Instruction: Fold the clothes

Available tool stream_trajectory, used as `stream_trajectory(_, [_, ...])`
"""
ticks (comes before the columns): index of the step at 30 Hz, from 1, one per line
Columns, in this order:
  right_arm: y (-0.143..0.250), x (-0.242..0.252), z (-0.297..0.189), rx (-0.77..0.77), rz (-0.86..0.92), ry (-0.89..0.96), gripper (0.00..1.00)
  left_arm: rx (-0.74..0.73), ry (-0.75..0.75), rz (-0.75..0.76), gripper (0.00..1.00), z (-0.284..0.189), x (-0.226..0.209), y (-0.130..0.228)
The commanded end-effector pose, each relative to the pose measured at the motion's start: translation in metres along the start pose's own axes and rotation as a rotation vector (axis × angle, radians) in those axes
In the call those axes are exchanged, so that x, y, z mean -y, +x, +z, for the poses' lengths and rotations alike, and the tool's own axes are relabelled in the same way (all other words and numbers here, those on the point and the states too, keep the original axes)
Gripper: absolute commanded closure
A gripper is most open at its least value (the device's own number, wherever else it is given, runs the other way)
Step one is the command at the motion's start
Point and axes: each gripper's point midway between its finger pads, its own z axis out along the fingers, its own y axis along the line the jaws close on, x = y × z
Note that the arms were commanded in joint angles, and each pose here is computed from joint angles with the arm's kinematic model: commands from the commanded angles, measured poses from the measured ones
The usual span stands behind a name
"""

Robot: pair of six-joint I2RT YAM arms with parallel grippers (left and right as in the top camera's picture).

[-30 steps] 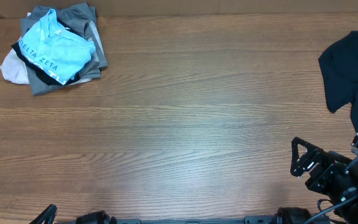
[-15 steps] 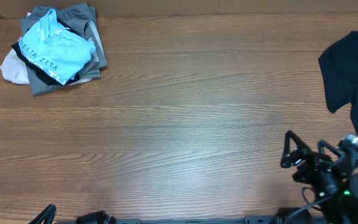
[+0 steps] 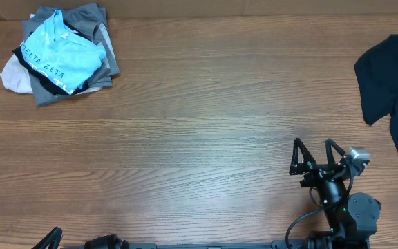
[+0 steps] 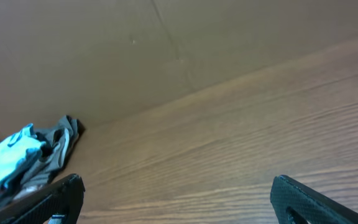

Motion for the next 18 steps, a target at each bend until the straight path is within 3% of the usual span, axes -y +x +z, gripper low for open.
stream_trajectory(1, [0.002,-0.002,0.000,0.053,-0.038,-0.035,0.00,0.000,0.006,0.022,0.00,0.000,0.000,0.000])
stream_trajectory(13, [0.008,0.014,0.007,0.132,-0.126,0.003,0.00,0.000,0.005,0.022,0.00,0.000,0.000,0.000])
stream_trajectory(18, [0.007,0.011,0.008,0.139,-0.243,-0.003,0.00,0.000,0.006,0.022,0.00,0.000,0.000,0.000])
